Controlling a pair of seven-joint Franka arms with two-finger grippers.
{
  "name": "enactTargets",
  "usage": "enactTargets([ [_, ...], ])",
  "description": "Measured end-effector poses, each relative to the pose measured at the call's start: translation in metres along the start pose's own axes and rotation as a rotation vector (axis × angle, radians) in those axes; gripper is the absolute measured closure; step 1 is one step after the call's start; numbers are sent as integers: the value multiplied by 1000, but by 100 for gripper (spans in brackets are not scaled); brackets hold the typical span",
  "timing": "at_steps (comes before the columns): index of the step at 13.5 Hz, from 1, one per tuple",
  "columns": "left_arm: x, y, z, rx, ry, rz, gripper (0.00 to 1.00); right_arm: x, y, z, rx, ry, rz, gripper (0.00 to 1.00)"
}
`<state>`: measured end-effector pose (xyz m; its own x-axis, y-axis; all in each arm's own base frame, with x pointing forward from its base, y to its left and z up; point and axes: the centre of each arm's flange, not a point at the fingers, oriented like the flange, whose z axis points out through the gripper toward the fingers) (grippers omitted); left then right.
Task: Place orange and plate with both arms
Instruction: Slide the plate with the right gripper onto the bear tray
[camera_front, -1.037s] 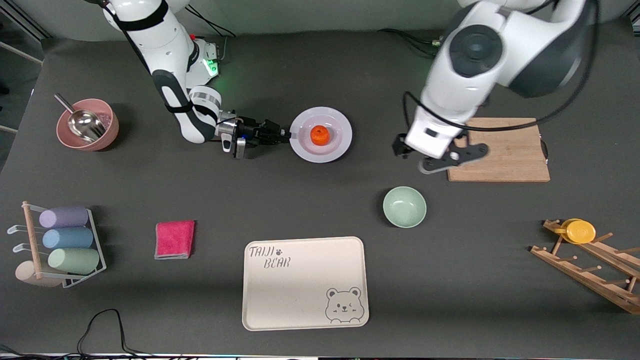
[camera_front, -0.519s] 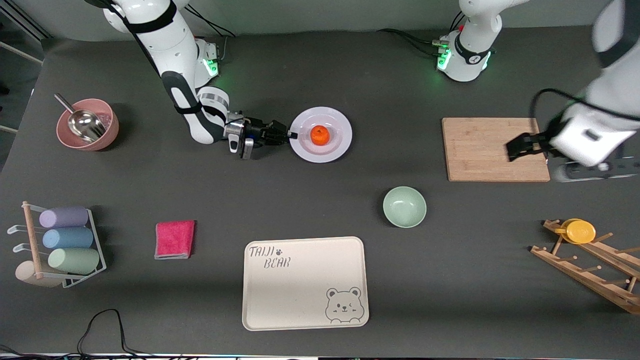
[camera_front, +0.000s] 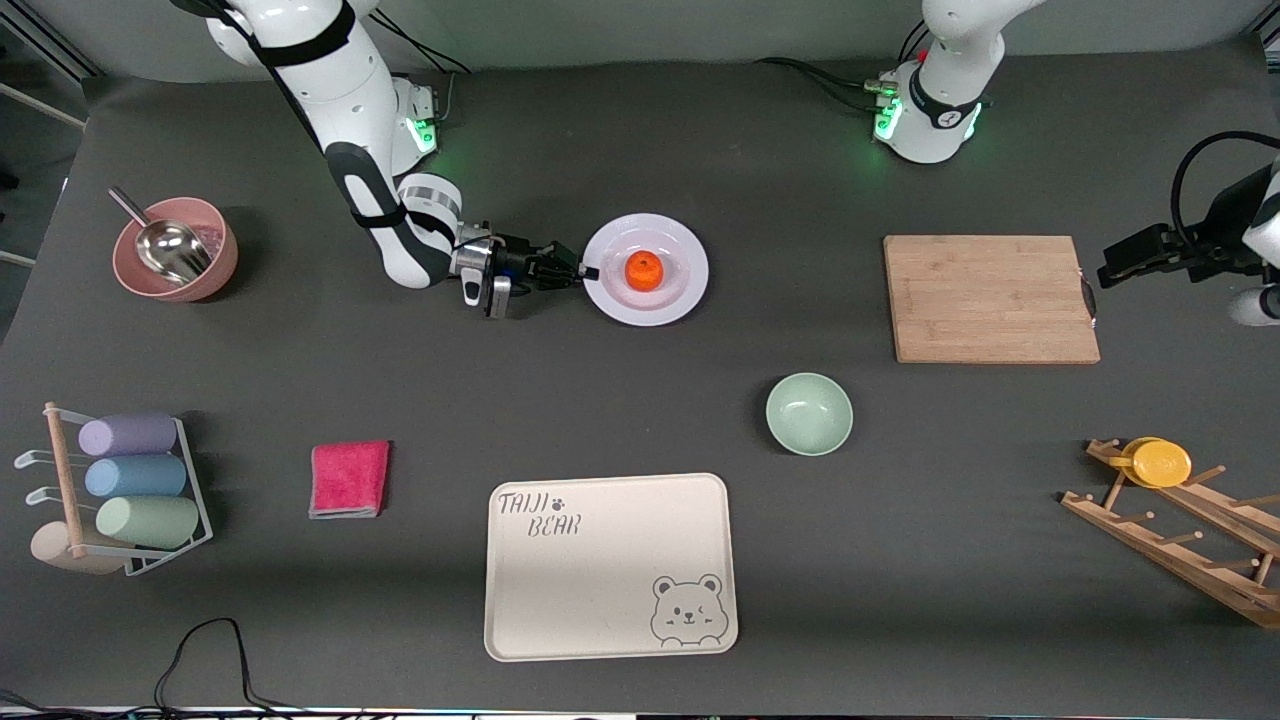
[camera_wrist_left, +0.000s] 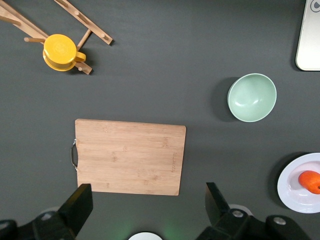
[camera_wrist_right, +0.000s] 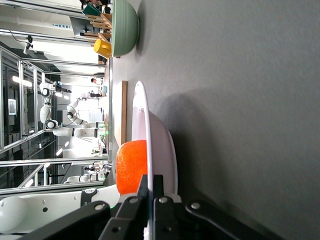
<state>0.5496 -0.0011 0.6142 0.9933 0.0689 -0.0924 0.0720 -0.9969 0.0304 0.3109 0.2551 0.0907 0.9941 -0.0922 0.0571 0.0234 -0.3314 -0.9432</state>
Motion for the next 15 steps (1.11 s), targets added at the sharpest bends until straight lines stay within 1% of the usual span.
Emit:
enactTargets([
  [3,-3,5,-1,-5,1,5,0,25,-18,-8,31,45,32,96],
  [4,-2,5,0,-8,0,5,0,34,-28,-12,45,53,46,96],
  [7,-3,7,2,-8,-6,8,0,55,-59,-26,84,51,84,96],
  [10,-9,28,-5,3,14,43,0,77,-86,-47,100,28,121,96],
  [12,-13,40,-12,9,41,61,0,92,-99,-60,109,39,125,96],
  [15,-14,45,-11,25,50,72,0,110,-112,-59,123,54,106,96],
])
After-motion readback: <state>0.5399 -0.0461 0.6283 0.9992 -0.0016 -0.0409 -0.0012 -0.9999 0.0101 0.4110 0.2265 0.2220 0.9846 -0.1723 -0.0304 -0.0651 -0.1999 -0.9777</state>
